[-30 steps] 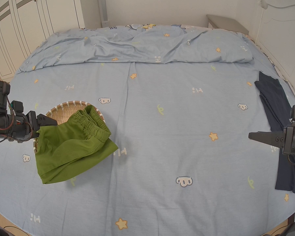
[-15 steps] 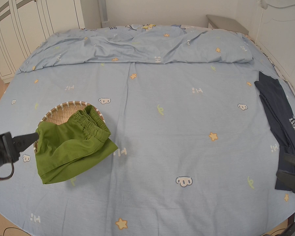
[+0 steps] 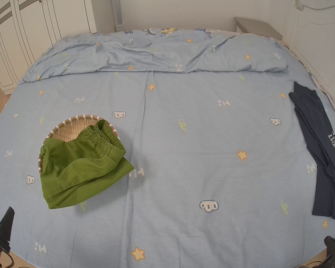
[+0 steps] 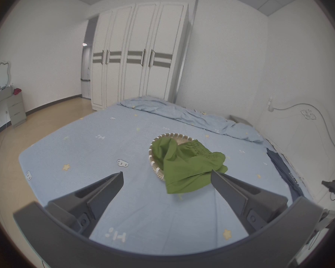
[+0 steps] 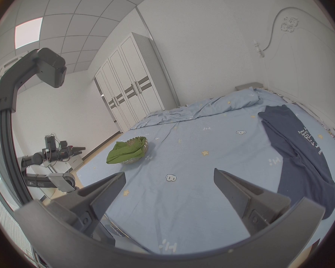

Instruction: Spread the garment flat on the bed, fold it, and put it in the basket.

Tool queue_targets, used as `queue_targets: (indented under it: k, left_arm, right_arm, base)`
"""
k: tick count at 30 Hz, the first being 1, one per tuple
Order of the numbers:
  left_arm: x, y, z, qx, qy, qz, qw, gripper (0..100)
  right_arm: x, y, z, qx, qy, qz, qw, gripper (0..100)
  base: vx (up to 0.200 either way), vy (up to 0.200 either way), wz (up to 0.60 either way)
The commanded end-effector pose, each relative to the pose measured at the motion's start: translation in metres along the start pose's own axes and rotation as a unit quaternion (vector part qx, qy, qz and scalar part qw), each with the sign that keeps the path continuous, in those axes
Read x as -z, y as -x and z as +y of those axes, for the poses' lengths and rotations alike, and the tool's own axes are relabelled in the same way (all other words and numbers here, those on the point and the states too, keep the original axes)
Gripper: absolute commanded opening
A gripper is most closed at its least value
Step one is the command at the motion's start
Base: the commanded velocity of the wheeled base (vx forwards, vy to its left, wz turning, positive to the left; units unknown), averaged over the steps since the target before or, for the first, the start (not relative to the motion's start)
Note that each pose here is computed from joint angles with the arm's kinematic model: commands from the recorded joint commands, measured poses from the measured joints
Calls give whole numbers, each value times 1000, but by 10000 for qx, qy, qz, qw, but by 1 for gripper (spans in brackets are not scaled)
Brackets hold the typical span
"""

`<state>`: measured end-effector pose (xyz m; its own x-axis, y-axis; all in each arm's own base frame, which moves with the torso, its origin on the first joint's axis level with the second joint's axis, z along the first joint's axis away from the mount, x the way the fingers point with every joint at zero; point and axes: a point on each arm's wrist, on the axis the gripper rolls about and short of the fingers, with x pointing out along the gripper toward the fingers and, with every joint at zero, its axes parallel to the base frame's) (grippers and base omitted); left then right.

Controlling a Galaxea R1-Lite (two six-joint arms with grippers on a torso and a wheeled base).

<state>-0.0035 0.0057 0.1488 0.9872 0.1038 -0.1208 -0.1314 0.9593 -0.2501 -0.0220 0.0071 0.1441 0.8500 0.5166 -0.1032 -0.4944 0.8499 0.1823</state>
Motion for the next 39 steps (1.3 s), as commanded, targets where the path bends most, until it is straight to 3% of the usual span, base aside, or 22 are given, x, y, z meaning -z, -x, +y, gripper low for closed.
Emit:
queue_targets:
  k: [1, 2, 3, 6, 9, 12, 17, 22, 27, 32, 37, 39]
  left_arm:
    - [66, 13, 18, -310, -177, -703, 9969, 100]
    - [68, 12, 18, -308, -211, -686, 9969, 100]
    - [69, 11, 18, -138, -471, -716, 9962, 100]
    - [69, 11, 16, 290, -675, -654, 9952, 100]
    - [69, 11, 14, 534, -753, -610, 9939, 100]
    - [69, 11, 14, 663, -999, -599, 9910, 100]
    - [73, 10, 15, 595, -1519, -514, 9853, 100]
    - [73, 10, 15, 563, -1474, -484, 9863, 100]
    - [73, 10, 15, 572, -1307, -482, 9886, 100]
    - [73, 10, 15, 580, -1315, -482, 9884, 100]
    - [73, 10, 15, 572, -1307, -482, 9886, 100]
    - [73, 10, 15, 580, -1315, -482, 9884, 100]
  right_arm:
    - [28, 9, 0, 261, 47, -147, 9995, 100]
    - [29, 8, -1, 278, 48, -135, 9995, 100]
    - [39, 4, -5, 492, 17, 16, 9988, 100]
    - [56, -3, -14, 1106, 172, 174, 9936, 100]
    - [56, -6, -17, 1543, 315, -180, 9874, 100]
    - [58, -7, -19, 1788, 361, -236, 9829, 100]
    - [58, -7, -19, 1787, 356, -245, 9829, 100]
    - [58, -7, -20, 1975, 32, -307, 9798, 100]
    - [59, -3, -18, 2704, 150, -647, 9604, 100]
    - [61, -1, -16, 2663, 789, -796, 9573, 100]
    - [62, 0, -17, 2766, 422, -830, 9565, 100]
    - [62, 0, -16, 2761, 533, -797, 9563, 100]
  base:
    - [0, 0, 0]
    - [0, 0, 0]
    - [0, 0, 0]
    - [0, 0, 0]
    - [0, 0, 0]
    - [0, 0, 0]
    - [0, 0, 0]
    - [0, 0, 0]
    - [0, 0, 0]
    - [0, 0, 0]
    - [0, 0, 0]
    - [0, 0, 0]
